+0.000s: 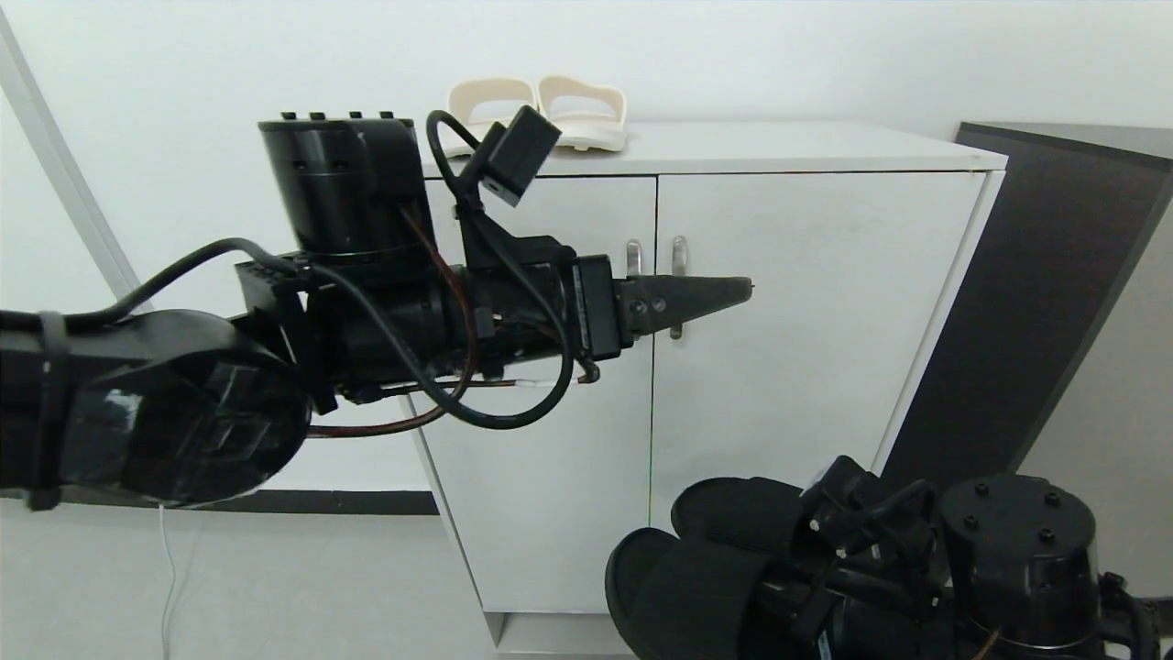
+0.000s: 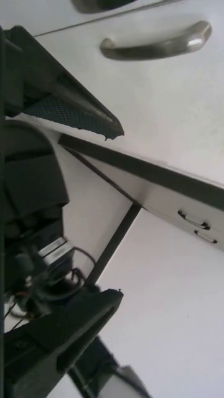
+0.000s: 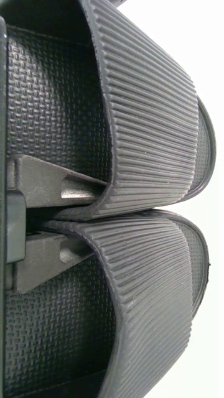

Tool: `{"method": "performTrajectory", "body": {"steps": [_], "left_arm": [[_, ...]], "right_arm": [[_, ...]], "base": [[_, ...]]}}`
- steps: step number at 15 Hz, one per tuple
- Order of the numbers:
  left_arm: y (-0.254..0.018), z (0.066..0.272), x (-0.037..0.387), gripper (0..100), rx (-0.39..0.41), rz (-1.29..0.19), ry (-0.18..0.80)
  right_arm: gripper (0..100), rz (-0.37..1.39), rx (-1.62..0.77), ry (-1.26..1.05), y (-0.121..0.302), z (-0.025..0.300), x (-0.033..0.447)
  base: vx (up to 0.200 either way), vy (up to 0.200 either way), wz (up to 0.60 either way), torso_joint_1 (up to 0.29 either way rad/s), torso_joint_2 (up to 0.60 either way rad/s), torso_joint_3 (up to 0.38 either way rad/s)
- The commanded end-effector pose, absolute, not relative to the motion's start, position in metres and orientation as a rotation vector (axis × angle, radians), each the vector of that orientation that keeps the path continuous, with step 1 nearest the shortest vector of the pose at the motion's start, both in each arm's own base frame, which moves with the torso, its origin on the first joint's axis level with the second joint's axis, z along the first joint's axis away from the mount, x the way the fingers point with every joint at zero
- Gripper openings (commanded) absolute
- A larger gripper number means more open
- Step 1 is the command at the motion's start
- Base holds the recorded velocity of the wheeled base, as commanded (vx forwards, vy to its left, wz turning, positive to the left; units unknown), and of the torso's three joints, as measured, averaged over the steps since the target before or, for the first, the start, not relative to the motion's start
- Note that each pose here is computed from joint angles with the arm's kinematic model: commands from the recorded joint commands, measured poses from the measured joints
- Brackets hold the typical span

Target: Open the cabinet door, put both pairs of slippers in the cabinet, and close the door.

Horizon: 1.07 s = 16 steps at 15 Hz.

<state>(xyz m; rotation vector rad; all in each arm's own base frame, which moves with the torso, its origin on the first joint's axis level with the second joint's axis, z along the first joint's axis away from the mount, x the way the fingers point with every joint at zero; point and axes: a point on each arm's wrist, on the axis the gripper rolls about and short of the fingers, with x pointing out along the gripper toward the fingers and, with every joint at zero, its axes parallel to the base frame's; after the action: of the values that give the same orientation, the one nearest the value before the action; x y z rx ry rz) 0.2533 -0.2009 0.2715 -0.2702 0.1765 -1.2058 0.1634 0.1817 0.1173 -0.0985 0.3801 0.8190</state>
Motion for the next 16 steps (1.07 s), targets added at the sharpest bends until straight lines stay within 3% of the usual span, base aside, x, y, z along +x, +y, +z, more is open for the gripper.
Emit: {"method": "performTrajectory", "body": {"steps": [1,16], "left_arm": [[-0.217,0.259,0.275,100,-0.271,-1.196,0.205],[-0.221,0.255,0.307,100,-0.281,-0.996,0.175]], "right_arm": [[0,0.822,-0.103,0.391,0.183,0.114,0.164],[0,0.823,-0.104,0.394,0.183,0.114,0.164]], "base": [[0.0,0.0,0.0,0.0,0.0,0.0],[0.0,0.0,0.0,0.0,0.0,0.0]]}}
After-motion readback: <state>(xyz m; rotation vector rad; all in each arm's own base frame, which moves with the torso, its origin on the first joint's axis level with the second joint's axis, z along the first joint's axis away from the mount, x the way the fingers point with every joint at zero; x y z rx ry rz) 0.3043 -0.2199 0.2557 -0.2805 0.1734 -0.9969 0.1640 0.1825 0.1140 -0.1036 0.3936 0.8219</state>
